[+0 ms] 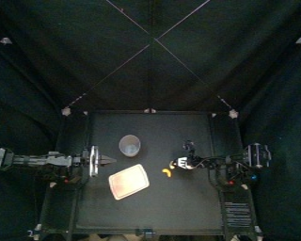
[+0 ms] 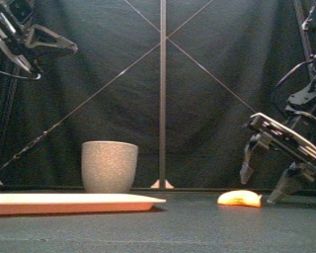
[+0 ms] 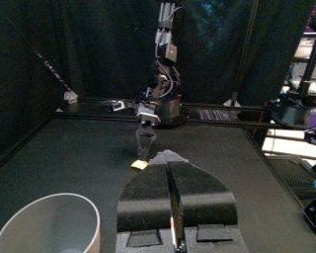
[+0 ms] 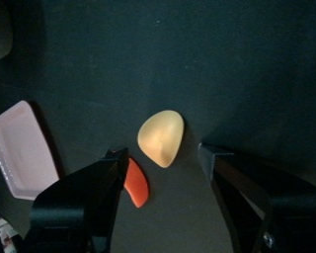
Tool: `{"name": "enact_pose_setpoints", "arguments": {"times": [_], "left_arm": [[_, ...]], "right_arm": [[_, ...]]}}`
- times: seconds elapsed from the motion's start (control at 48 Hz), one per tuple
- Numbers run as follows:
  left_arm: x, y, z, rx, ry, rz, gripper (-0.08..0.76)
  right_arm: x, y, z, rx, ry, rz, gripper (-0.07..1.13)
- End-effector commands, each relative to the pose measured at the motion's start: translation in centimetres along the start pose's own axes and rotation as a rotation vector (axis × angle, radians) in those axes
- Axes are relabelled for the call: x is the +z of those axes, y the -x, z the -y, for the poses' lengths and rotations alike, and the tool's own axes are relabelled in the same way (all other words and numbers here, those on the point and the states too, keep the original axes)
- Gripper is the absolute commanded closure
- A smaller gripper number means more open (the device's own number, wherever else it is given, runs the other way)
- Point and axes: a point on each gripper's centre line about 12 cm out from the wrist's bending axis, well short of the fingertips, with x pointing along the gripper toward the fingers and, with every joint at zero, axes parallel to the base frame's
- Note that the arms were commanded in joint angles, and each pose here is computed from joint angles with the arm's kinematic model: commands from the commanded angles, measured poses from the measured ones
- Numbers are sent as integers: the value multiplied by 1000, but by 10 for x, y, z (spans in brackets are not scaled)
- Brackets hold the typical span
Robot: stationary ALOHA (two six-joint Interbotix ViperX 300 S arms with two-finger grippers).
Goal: Pick the chip then place it in the grey bowl
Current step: Pick the chip
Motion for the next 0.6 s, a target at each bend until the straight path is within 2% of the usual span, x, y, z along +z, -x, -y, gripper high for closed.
{"name": "enact_pose_setpoints", "arguments": {"times": [0.021,0.188,0.417,0.604], "left_arm": [[5,-2,0,3,1,12,674],[5,-2,0,3,1,11,674],[5,-1,0,3,1,12,674],[5,-1,0,3,1,12,674]], "right_arm": [[2,-5,-11,15,3,3,136],[0,-8,-10,-5,7,-17,212],[-1,-9,-10,-6,19,-21,508],[1,-7,-25,39,62,-17,642]]}}
